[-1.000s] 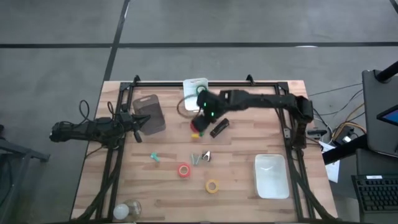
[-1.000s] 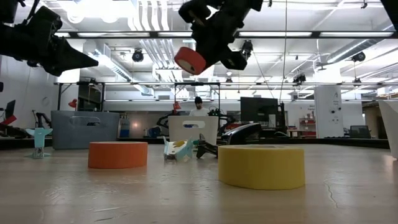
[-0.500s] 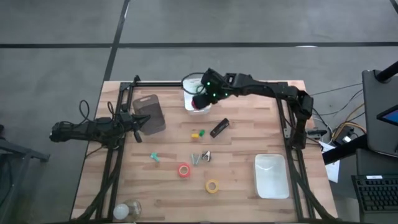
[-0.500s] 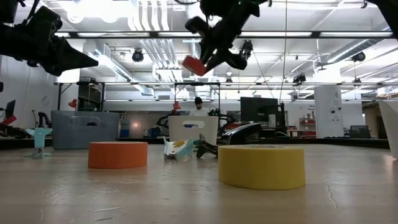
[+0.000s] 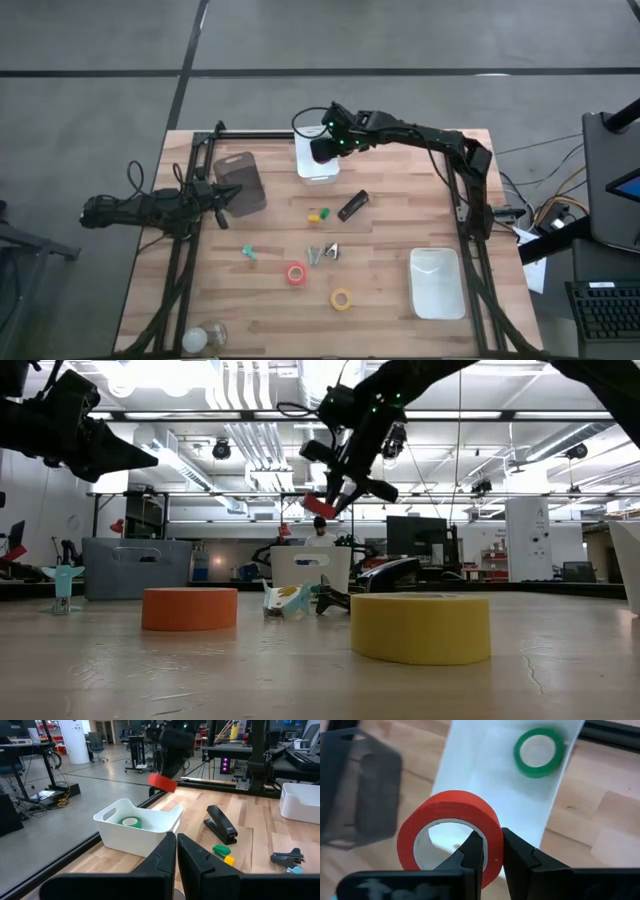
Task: Pick and place Stapler, Stapler remover, tape
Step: Put the red tape into the top white bin
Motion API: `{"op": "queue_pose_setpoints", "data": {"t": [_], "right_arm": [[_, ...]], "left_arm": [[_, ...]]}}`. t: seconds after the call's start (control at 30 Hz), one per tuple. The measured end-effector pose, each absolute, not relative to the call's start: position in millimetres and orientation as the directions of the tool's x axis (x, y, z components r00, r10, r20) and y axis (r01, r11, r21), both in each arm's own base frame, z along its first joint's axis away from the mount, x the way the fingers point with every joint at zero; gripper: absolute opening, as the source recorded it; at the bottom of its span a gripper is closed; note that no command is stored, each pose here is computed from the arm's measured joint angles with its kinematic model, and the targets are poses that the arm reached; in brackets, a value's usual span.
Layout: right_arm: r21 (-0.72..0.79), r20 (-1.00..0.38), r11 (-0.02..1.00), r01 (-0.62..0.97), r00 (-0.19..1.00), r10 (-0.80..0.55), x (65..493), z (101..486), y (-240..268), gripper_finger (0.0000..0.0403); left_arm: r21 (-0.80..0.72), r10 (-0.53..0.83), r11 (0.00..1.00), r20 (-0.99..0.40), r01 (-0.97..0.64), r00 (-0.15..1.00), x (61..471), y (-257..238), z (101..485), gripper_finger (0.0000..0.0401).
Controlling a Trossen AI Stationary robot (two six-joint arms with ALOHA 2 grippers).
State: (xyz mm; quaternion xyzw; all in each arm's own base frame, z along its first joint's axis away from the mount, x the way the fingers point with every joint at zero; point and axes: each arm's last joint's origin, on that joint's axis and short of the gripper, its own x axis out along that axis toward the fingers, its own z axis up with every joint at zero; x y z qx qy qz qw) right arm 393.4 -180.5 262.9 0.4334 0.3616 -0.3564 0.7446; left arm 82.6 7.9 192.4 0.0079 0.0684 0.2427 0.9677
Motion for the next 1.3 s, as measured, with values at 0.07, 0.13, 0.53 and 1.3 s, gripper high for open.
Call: {"op": "queue_pose_setpoints", "data": {"t": [0.07,0.13,0.53,1.3], "right_arm": [[0.379,-0.855,0.361,0.852,0.472,-0.216,395,256,-185,0.0049],[0.375,-0.863,0.345,0.861,0.460,-0.209,398,250,-188,0.0047],[0.297,-0.921,0.316,0.901,0.357,-0.153,419,219,-205,0.0049],[0.195,-0.974,0.337,0.921,0.223,-0.048,437,194,-214,0.0059]], "left_arm": [[0.048,0.470,0.882,-0.128,-0.468,0.873,83,8,192,0.0020],[0.049,0.471,0.882,-0.129,-0.468,0.873,83,8,192,0.0019],[0.049,0.470,0.882,-0.129,-0.468,0.873,83,8,192,0.0019],[0.049,0.470,0.882,-0.129,-0.468,0.873,83,8,192,0.0019]]}}
